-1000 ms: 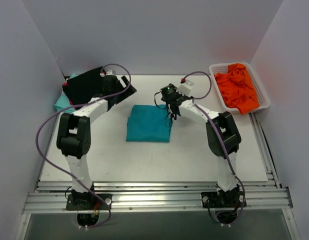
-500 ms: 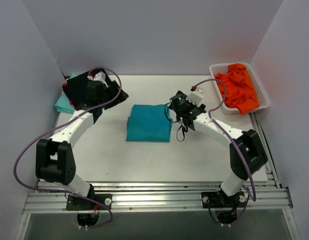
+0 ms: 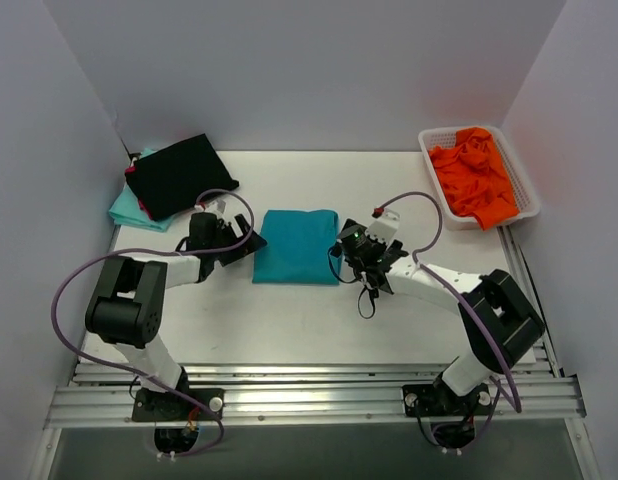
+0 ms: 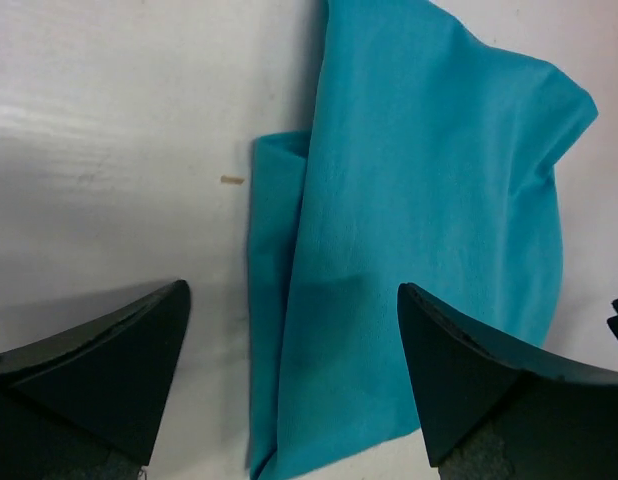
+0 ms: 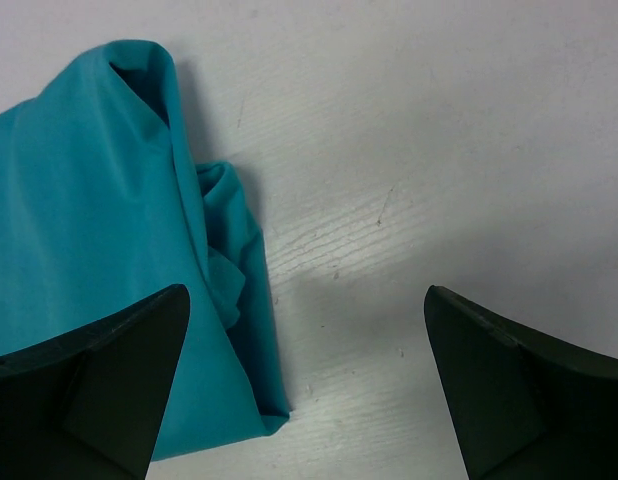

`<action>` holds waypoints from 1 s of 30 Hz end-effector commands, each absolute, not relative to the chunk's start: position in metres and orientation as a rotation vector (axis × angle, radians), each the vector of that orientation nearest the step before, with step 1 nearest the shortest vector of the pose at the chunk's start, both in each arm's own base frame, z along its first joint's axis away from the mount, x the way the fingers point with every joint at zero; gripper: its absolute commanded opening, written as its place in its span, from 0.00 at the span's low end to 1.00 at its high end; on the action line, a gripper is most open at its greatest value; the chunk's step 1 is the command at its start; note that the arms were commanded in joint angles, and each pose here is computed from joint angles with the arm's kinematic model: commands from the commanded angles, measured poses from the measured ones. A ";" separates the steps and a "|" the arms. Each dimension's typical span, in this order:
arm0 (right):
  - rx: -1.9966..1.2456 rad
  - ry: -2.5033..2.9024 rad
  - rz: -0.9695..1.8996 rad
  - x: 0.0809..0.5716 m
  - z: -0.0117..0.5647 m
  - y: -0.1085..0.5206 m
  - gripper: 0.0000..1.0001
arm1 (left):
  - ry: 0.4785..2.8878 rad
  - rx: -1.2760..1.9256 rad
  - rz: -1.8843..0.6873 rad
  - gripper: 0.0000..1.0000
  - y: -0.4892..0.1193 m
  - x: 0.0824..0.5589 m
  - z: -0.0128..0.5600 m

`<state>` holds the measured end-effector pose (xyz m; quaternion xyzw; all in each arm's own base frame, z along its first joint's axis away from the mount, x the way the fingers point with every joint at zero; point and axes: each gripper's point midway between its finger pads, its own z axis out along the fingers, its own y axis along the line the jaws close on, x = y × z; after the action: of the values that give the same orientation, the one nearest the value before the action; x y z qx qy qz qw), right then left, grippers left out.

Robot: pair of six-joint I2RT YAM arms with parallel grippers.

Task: Fold and stack the t-shirts
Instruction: Fold the tshirt

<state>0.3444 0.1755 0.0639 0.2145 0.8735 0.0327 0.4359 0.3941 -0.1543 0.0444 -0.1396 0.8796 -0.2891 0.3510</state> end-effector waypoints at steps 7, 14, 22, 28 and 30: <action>0.582 2.047 0.124 0.350 0.109 0.162 1.00 | 2.267 -0.272 -0.942 0.94 -0.183 0.409 0.013; 0.614 2.035 0.122 0.353 0.106 0.151 1.00 | 2.339 -0.229 -0.950 0.98 -0.196 0.399 -0.005; 0.635 2.040 0.113 0.351 0.098 0.141 1.00 | 2.450 -0.110 -0.957 0.66 -0.238 0.378 -0.028; 0.653 2.034 0.119 0.351 0.097 0.135 1.00 | 2.501 -0.029 -0.907 0.06 -0.261 0.365 -0.038; 0.657 2.030 0.124 0.351 0.098 0.134 1.00 | 2.498 -0.019 -0.923 0.02 -0.265 0.367 -0.039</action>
<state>0.3473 0.1376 0.0803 0.2596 0.8480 0.0384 0.4605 0.3977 -0.2851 0.0231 0.0090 0.8588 -0.4006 0.3191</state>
